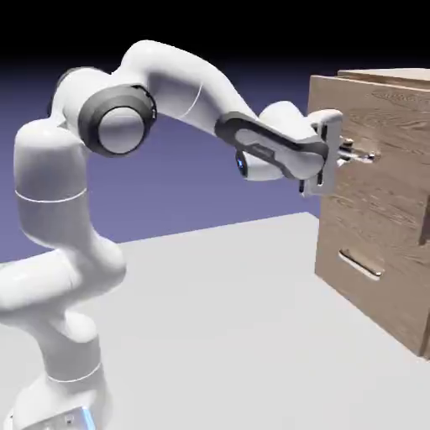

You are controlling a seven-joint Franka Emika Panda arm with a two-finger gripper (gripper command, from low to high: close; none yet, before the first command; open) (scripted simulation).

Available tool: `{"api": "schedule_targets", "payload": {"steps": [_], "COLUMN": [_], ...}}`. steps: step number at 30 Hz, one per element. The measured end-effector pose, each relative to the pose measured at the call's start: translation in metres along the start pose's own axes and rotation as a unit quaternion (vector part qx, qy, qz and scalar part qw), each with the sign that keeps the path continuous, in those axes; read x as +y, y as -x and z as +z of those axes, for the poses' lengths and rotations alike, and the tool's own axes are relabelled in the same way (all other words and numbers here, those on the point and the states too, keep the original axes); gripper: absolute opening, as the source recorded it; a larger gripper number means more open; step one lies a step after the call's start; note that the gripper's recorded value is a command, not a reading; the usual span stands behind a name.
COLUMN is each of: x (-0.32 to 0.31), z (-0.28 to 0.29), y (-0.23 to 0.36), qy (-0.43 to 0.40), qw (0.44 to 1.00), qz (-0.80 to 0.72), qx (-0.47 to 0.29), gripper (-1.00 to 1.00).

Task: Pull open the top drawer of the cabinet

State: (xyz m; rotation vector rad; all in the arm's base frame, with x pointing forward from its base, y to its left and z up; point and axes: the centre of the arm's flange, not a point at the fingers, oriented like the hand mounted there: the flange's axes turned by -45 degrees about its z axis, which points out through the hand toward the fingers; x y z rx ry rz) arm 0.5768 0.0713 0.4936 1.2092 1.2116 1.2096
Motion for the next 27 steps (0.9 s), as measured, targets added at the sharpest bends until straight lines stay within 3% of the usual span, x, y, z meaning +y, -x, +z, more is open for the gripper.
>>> {"api": "schedule_targets", "payload": {"steps": [12, 23, 24, 27], "x": [0.0, 0.0, 0.0, 0.0], "z": [-0.037, -0.146, -0.154, -0.167], "y": [0.0, 0.0, 0.0, 0.0], "qy": [0.0, 0.001, 0.001, 0.0], "qw": [1.0, 1.0, 1.0, 1.0], "qz": [0.0, -0.001, -0.001, 0.002], "qx": [0.0, 0.001, 0.001, 0.0], "gripper": [-1.0, -1.0, 1.0, 1.0]}}
